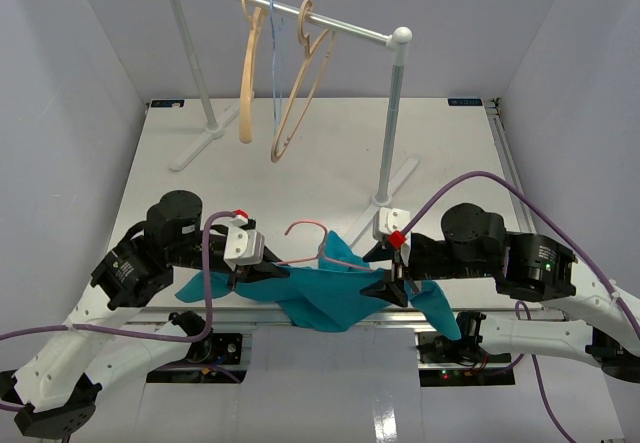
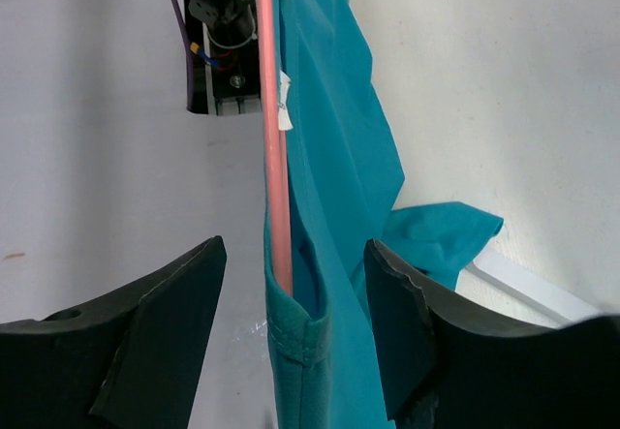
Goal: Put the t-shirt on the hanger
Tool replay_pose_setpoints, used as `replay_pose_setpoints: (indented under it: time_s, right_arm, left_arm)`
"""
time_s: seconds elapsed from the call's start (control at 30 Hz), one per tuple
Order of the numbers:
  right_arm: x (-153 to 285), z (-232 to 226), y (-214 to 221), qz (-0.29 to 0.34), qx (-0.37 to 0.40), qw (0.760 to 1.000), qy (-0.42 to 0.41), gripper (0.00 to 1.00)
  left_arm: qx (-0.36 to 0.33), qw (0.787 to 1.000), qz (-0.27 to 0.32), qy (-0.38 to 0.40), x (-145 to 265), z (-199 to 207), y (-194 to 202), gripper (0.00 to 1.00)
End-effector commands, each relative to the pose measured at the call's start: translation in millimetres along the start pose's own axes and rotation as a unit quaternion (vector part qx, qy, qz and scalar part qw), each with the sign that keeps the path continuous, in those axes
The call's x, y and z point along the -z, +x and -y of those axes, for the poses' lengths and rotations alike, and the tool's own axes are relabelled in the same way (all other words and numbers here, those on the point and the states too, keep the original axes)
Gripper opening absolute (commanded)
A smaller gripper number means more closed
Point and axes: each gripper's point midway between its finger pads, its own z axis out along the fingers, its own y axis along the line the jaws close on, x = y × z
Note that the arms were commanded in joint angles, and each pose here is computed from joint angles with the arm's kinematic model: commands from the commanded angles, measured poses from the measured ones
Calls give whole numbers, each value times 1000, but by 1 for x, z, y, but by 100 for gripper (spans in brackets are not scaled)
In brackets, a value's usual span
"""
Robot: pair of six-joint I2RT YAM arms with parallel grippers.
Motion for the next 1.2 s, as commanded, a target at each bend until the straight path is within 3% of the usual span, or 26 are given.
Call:
replay_pose_setpoints:
  time_s: [0.0,0.13,0.23,0.33,0.37,0.5,0.6,0.77,0.93,1.03,1.17]
  right_arm:
    - [7,7,2,-1,8,1000,24,50]
    - [7,11,5,-3,8,999,35,18]
    - [9,17,4,3,6,998,55,8]
    - [14,20,-3,19,-2,997,69,8]
    - [17,20,-8,26,-10,997,71,8]
    - [19,20,-7,15,-35,996,78,8]
    - [10,24,21,-18,-64,993,95,8]
    - [13,27,50,-45,-90,988,116,8]
    - [26,35,68,-70,-131,975,165,8]
    - [35,52,74,-79,-147,960,225,8]
    - [49,75,60,-63,-164,937,302,8]
  left_arm:
    - [-18,1000,15,2,3,5,-5,0]
    - [-17,1000,16,6,2,5,-5,0]
    - [-11,1000,16,5,0,2,-5,0]
    - [-5,1000,17,-21,-1,-9,-8,0]
    - [9,999,18,-34,-1,-13,-9,6]
    - [36,993,29,-112,2,-41,-19,64]
    - [100,978,44,-175,8,-62,-30,98]
    - [165,946,30,-277,20,-96,-28,98]
    - [204,891,11,-405,46,-134,-18,98]
    - [215,858,47,-464,68,-145,-27,98]
    - [229,835,108,-489,82,-144,-38,98]
